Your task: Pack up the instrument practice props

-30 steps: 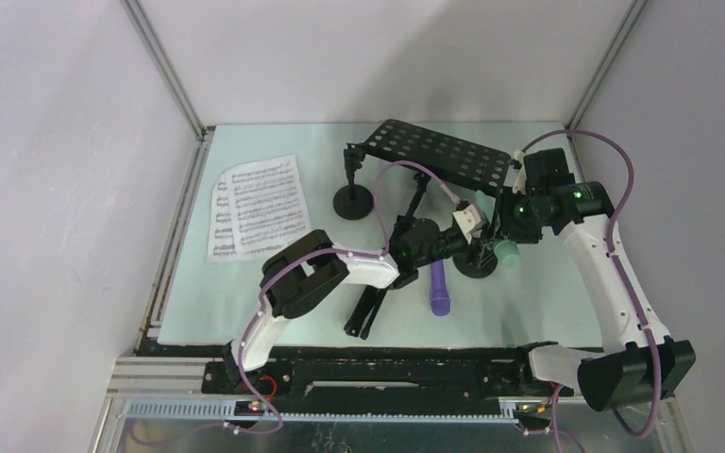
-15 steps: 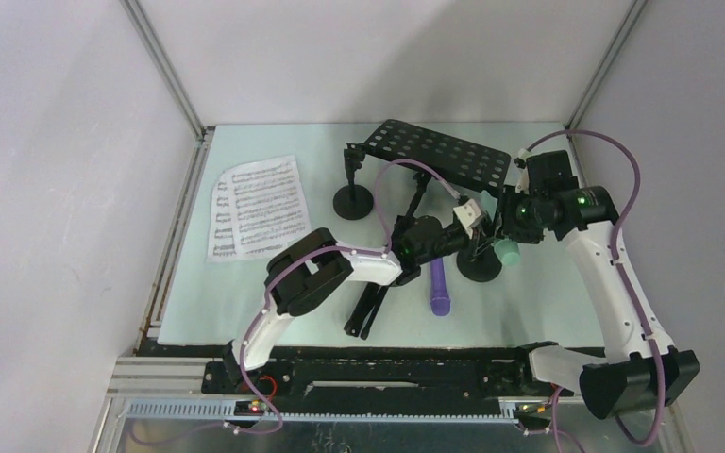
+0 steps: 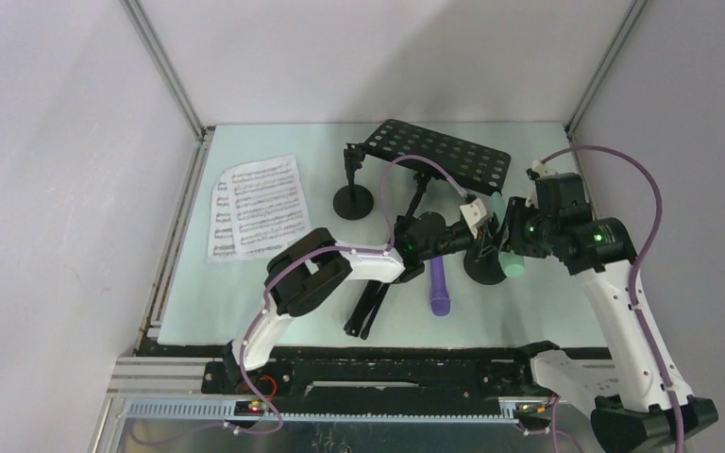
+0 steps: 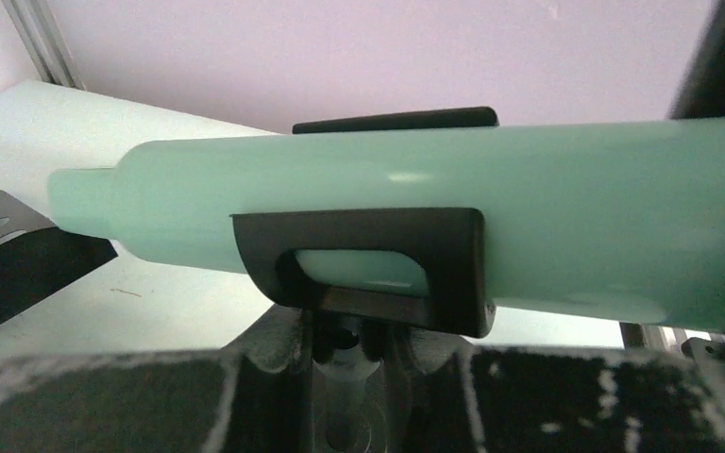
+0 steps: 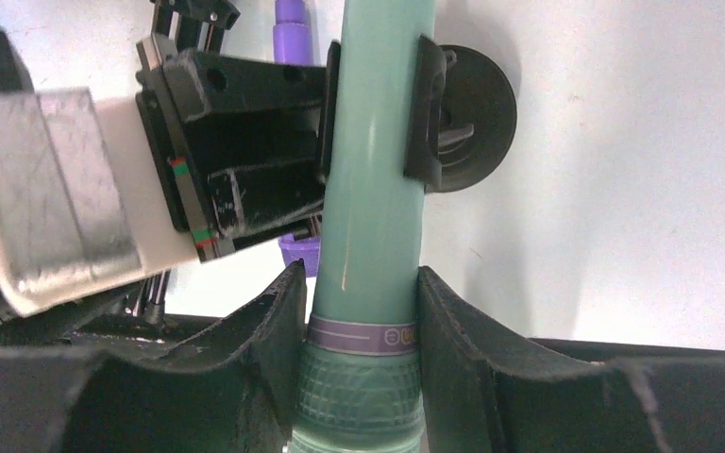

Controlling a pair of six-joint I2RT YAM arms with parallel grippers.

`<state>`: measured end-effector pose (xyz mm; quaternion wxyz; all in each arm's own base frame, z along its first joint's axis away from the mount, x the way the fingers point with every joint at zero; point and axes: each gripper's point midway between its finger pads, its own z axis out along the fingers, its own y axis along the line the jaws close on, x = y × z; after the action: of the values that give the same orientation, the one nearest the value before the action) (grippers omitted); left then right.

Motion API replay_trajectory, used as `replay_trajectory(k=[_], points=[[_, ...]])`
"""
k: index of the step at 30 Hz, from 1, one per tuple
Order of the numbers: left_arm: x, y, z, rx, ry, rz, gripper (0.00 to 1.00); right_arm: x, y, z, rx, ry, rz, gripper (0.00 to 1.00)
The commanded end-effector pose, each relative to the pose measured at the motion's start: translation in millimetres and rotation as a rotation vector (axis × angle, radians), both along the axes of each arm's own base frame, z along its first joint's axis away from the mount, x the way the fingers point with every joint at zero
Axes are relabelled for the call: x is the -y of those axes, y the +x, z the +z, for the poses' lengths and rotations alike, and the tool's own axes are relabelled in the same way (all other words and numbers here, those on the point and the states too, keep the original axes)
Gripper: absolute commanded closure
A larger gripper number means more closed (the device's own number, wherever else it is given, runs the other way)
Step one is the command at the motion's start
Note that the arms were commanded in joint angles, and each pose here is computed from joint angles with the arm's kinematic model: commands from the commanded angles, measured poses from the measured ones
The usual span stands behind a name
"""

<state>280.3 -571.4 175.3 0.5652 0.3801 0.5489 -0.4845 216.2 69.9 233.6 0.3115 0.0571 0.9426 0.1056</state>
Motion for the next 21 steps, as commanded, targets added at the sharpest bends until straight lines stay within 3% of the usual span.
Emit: replay_trajectory(k=[1, 8, 21], points=[[-30, 89, 33, -0.028, -0.051, 0.296, 1.00, -25, -75, -6, -0.172, 0.120, 0.131, 1.00], [-38, 107, 34, -0.072, -0.062, 0.343, 1.00, -24, -94, -1, -0.155, 0.145, 0.146, 1.00], [-37, 108, 25, -0.087, -0.045, 0.329, 1.00, -27, -130, 11, -0.111, 0.231, 0.188, 1.00]])
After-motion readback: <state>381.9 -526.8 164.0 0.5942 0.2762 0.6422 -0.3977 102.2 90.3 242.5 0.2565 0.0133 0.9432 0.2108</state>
